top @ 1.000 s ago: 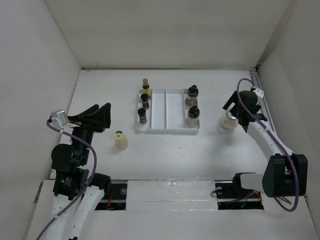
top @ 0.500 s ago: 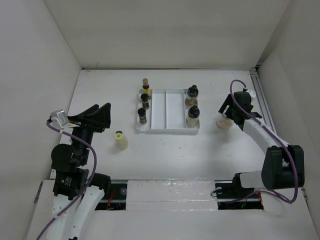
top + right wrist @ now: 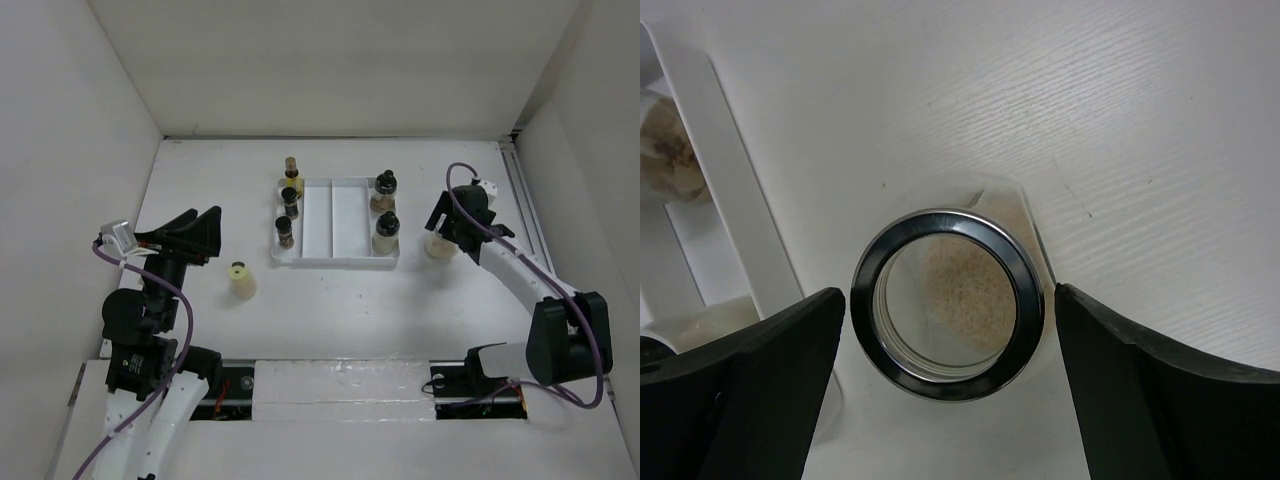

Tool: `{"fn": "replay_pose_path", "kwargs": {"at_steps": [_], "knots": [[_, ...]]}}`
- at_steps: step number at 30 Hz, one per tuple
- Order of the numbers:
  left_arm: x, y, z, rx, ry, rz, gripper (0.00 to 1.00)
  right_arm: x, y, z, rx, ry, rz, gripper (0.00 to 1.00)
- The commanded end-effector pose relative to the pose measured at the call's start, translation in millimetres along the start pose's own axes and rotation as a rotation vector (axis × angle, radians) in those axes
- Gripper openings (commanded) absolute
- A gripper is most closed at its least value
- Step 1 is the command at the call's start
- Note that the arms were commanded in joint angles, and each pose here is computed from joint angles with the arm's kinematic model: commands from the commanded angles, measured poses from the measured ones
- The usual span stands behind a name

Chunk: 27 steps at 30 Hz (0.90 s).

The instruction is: Organize the condiment bottles

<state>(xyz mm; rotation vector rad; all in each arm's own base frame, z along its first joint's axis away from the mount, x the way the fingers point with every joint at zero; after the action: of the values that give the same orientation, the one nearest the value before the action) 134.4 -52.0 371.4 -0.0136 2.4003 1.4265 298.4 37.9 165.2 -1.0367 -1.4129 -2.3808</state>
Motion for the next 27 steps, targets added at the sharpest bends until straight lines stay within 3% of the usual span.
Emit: {"fn": "replay_pose_path", "kwargs": {"at_steps": [1,4,10,13,15,23,27], "knots": [[1.2,8.0,-5.2,-0.005,-0.040,-0.049,0.65,1.8,7.5,11.9,0.015,-0.003,-0.034,0.91],[1.2,8.0,-5.2,-0.005,-0.040,-0.049,0.65,1.0,11.1,15.1,0.021,-0.023,-0.050,0.91],[1.2,8.0,-5.2,-0.005,-0.040,-0.049,0.65,-5.5,5.3,15.2,0.048,-0.070,-0.047,0.82],[1.2,8.0,-5.2,-0.005,-0.040,-0.049,0.65,-5.7,6.0,14.8,0.038,-0.079,-0.056,0.72],[1.2,8.0,-5.2,-0.005,-0.040,-0.049,0.65,-2.3,6.6,17.5,0.032,-0.075,-0.070,0.57],[1.2,8.0,-5.2,-0.005,-0.040,-0.049,0.65,35.5,31.3,25.0,0.000,-0.024,-0.168,0.56],[1.2,8.0,-5.2,-0.005,-0.040,-0.049,0.65,76.2,50.3,40.4,-0.018,0.061,-0.237,0.56]]}}
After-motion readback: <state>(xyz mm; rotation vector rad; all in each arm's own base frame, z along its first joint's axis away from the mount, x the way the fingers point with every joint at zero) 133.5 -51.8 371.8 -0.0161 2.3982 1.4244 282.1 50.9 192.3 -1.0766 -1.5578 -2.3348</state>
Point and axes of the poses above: each gripper's point midway between its finger pads, its own x axis back along the fingers, its own z axis along the line the jaws close on, y = z × x, the point moved 8 cm from there along x, back along the fingers, and after that the axes turned 9 degrees about -x, right-handed, at the moved point
